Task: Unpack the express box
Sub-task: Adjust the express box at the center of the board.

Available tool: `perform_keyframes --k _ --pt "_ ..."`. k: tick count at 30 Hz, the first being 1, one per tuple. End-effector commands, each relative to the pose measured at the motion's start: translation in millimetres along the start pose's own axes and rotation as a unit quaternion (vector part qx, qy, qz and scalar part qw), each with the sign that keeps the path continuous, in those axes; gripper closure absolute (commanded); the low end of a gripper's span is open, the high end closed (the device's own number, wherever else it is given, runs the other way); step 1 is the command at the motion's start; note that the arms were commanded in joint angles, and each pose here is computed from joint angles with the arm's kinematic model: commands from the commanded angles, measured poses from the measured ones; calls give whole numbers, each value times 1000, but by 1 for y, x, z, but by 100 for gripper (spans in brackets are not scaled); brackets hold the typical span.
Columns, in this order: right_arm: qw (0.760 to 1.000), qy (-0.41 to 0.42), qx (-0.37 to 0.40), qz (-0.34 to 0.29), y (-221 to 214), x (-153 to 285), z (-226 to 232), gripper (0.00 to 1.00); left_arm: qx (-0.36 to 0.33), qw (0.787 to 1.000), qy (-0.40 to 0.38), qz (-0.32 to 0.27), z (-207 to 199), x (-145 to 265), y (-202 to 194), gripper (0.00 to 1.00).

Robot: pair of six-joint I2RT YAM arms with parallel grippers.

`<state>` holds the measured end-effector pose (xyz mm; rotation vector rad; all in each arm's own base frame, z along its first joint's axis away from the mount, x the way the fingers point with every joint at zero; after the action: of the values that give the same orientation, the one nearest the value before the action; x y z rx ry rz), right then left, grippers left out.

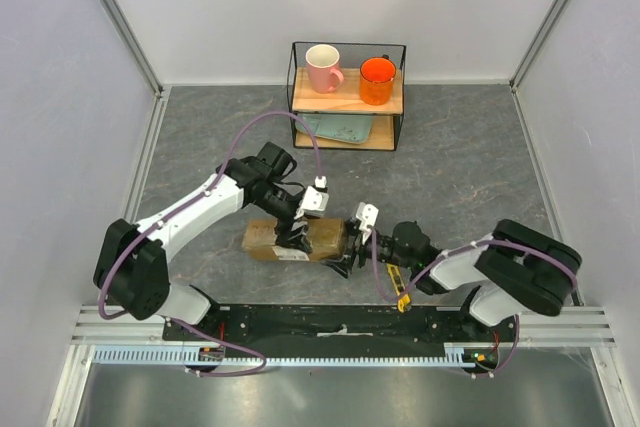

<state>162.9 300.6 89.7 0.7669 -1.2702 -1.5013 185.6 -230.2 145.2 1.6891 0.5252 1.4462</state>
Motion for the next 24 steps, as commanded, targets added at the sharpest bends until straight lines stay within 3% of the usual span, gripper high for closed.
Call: perform_keyframes --k 1,8,9,12,20,24 --pt "995 37 26 -90 57 4 20 2 23 996 -40 -75 -23 11 38 46" --pt "993 47 30 -108 77 18 31 2 21 995 -40 -92 -25 16 48 45" --pt "992 58 32 -103 76 17 34 8 23 994 -40 -95 -24 17 51 46" --pt "994 76 21 -77 68 13 37 13 18 993 -38 -108 -22 21 62 46" --pt "994 73 12 -79 71 14 38 11 10 993 -30 -117 -25 31 72 47" --pt "993 77 23 -89 84 12 40 35 12 992 -32 -119 -27 31 72 47"
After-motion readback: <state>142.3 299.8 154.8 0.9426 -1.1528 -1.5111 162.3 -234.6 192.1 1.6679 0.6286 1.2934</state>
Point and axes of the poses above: each gripper's point midway between its finger pads, its own x axis back along the fingers, its own z axis along the line the jaws close on, y = z × x, the point moved 3 cm from there along x, back along the fingers, and after that the axes turned 6 degrees about -x, right-handed, at the moved point
